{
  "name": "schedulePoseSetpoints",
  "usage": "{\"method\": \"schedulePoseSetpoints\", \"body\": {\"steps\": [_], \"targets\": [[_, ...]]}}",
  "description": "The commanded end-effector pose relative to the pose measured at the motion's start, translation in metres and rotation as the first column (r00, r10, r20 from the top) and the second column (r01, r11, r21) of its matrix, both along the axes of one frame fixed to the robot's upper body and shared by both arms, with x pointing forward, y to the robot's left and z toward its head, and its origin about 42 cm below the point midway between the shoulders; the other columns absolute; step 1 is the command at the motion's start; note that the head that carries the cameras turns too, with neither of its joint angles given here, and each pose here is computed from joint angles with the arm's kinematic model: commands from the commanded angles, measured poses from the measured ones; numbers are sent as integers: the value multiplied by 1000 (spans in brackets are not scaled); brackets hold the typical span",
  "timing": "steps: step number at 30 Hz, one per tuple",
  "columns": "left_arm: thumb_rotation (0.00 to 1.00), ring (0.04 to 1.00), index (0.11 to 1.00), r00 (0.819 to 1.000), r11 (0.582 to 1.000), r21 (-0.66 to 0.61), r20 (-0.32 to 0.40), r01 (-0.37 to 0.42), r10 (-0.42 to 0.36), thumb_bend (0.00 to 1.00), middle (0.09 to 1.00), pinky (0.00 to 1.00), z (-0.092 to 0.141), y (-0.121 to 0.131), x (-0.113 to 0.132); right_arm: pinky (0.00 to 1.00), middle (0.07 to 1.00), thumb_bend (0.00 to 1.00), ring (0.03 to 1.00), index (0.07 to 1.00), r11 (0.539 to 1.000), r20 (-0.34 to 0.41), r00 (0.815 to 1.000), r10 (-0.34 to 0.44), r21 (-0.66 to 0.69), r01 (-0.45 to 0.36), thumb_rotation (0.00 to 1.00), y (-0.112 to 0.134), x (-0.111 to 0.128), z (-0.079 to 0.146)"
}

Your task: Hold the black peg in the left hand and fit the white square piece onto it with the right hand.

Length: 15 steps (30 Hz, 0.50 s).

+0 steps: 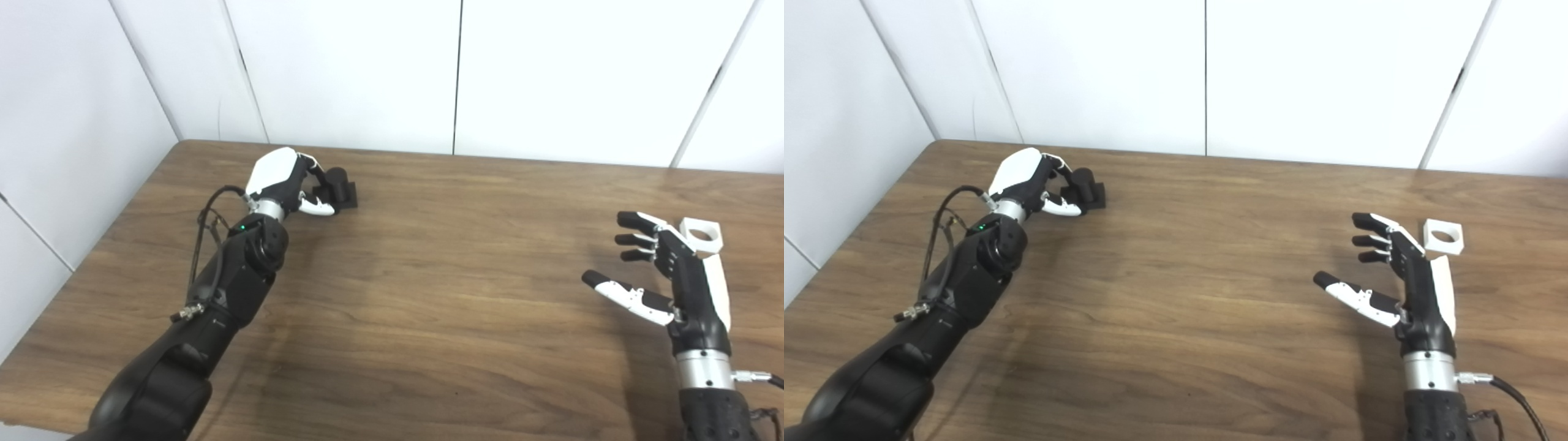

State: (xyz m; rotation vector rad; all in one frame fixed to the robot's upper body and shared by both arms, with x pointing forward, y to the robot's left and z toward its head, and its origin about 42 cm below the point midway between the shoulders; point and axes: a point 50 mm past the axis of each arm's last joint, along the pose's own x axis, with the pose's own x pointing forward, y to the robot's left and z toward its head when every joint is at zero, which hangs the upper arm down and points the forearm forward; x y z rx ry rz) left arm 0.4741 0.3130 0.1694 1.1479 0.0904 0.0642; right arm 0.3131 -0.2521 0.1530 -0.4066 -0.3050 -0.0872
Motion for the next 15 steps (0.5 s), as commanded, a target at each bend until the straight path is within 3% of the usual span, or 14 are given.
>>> {"method": "schedulePoseSetpoints", "body": {"steps": [1,8,15], "targets": [[81,761,491,999,999,4,-21,34,-34,510,767,642,0,-8,4,598,764,747,688,736,1000,40,999,-7,5,6,252,-1,1,8],[81,753,491,997,998,12,-41,60,-59,510,760,635,-3,-9,2,607,763,746,691,735,1000,44,999,-12,1,12,259,-2,1,11],[80,758,489,983,984,-42,-55,173,-175,511,762,635,-7,-8,-4,601,756,749,687,734,1000,55,998,-10,-6,10,268,0,3,11]]}}
